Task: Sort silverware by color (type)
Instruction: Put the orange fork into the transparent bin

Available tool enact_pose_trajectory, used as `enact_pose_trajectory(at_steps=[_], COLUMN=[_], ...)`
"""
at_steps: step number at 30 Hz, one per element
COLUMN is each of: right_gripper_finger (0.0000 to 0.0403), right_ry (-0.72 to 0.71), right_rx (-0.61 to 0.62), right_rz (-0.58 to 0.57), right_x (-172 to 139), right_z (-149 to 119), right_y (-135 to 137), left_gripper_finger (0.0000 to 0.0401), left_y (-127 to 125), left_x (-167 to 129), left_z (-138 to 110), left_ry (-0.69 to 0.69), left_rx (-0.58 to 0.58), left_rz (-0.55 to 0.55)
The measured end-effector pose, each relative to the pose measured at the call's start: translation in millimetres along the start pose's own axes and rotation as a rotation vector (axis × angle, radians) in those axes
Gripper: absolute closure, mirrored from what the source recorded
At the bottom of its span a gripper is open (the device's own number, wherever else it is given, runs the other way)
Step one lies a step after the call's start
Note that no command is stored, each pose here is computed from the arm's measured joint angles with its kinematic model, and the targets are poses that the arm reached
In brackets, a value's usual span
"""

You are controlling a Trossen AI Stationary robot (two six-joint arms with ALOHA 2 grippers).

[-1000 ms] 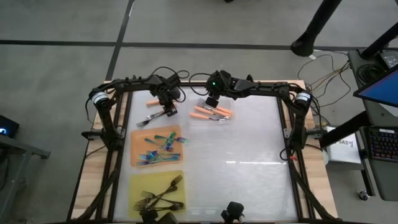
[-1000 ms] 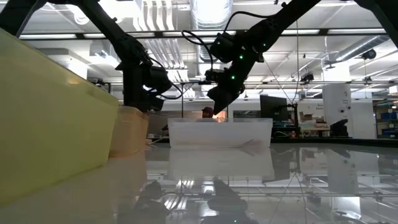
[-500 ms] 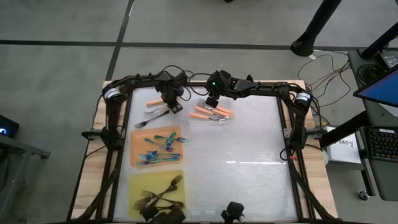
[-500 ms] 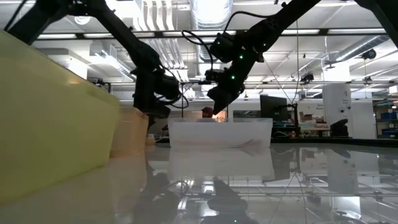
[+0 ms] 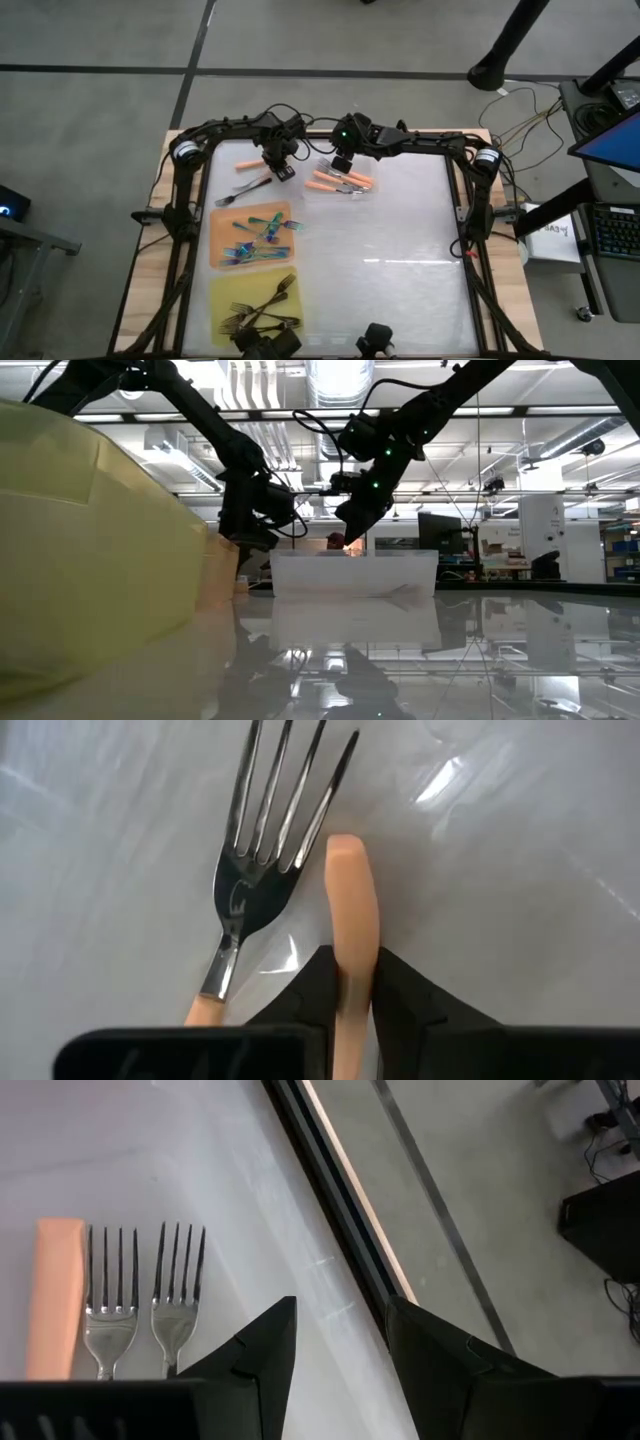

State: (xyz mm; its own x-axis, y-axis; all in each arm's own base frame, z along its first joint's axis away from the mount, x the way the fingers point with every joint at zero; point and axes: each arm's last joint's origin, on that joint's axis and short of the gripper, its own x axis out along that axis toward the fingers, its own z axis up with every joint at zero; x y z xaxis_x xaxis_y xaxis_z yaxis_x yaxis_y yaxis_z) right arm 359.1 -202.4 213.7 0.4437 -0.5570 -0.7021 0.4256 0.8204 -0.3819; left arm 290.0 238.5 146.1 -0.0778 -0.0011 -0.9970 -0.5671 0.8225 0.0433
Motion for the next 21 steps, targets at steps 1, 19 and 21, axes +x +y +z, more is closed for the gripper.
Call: enact_pose_trajectory(at_steps=[1,19,21], right_gripper_finger=[0.0255,0.0255,0.0255], right_ry=[0.000,-0.022,-0.025], right_rx=[0.000,-0.076,-0.084], right_rz=[0.000,-0.171,-0.227], right_x=[0,-30,-40], right_z=[0,14,16], right_y=[0,-24,-32], left_gripper_finger=[0.0376,0.0376,0.0376], left_y=[0,-5,-11], left_x=[0,-82,-94], left_z=[0,-10,-7], left_ry=[-0.001,-0.370,-0.471], left_rx=[0.000,0.001,0.020], left_rz=[-0.001,-0.059,-0.112])
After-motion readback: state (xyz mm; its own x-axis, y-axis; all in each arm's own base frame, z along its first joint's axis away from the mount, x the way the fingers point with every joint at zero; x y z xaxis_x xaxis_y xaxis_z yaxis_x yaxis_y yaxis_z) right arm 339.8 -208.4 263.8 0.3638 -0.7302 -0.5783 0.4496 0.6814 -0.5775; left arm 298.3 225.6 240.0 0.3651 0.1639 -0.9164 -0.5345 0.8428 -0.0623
